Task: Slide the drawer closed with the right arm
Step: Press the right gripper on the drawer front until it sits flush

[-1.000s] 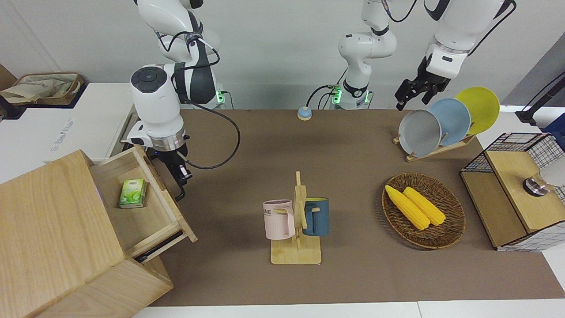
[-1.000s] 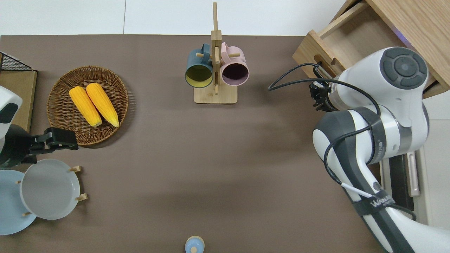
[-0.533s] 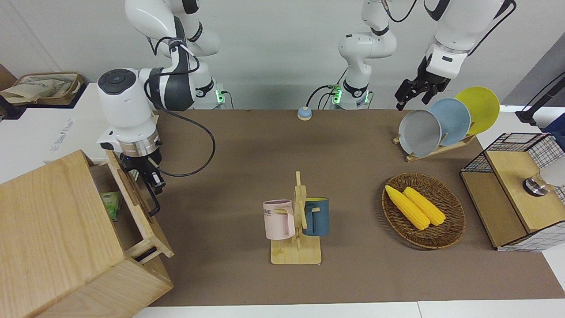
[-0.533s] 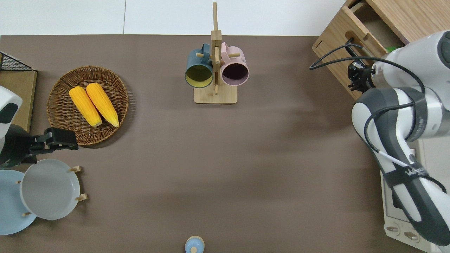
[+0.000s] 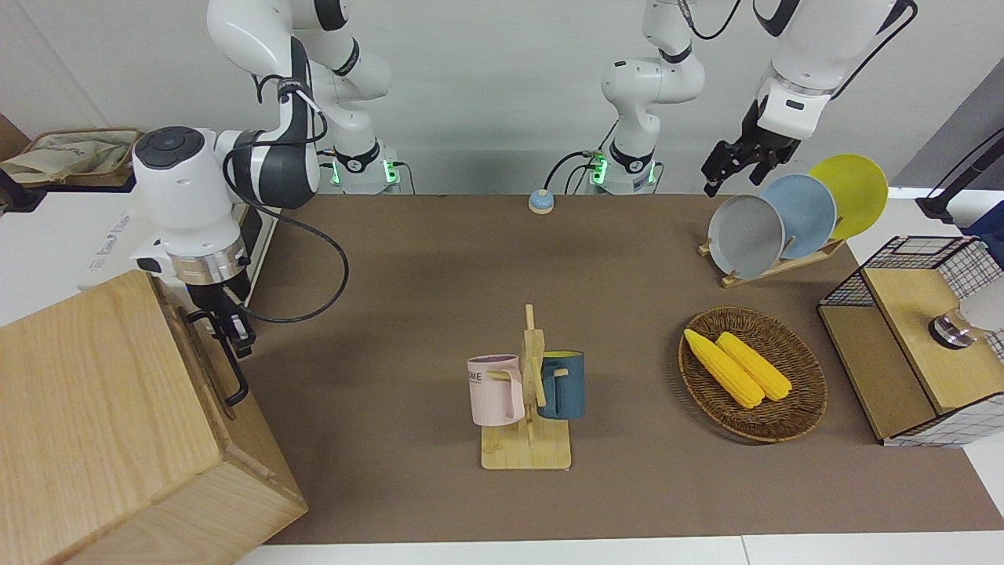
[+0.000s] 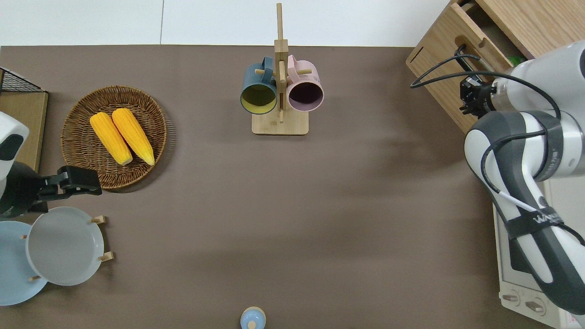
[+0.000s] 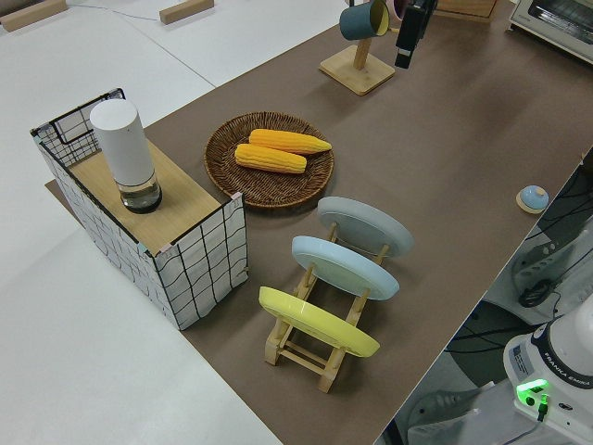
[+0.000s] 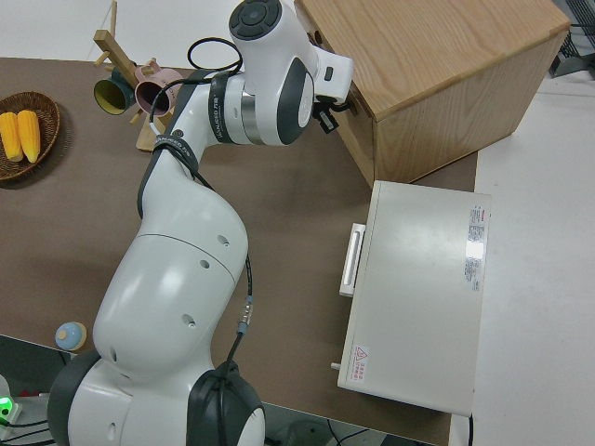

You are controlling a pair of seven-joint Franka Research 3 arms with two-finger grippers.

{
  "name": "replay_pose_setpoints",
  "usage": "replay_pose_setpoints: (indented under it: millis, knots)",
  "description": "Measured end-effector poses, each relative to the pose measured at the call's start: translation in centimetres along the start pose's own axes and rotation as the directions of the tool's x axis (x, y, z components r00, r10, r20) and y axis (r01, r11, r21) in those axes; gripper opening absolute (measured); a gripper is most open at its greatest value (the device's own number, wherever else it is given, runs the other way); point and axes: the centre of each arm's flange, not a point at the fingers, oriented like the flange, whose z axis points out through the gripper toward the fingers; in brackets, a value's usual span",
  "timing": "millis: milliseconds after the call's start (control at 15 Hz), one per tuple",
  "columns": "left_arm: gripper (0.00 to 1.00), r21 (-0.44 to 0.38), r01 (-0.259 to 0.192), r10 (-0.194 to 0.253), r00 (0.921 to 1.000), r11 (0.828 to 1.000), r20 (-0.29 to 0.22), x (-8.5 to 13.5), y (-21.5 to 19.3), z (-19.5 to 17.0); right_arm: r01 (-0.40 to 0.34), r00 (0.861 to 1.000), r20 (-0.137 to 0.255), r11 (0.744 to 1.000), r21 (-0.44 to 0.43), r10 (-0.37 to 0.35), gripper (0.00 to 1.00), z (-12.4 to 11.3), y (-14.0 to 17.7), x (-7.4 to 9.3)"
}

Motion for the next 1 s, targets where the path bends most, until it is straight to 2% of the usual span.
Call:
replay_pose_setpoints:
  millis: [733, 867, 1000]
  knots:
    - [1.0, 0.0, 0.0, 0.0, 1.0, 1.0, 0.0, 0.0, 0.0, 0.0, 0.032, 0.999, -0.007, 0.999, 0.007, -0.032, 0.11, -0.2, -0.4, -0.2]
    - [1.0, 0.0, 0.0, 0.0, 1.0, 1.0, 0.0, 0.0, 0.0, 0.0, 0.053, 0.999, -0.008, 0.999, 0.012, -0.053, 0.12, -0.8, -1.1, -0.6]
    - [1.0, 0.0, 0.0, 0.0, 1.0, 1.0, 0.0, 0.0, 0.0, 0.0, 0.077, 0.997, 0.007, 0.997, 0.003, -0.077, 0.14, -1.4, -1.8, -1.6]
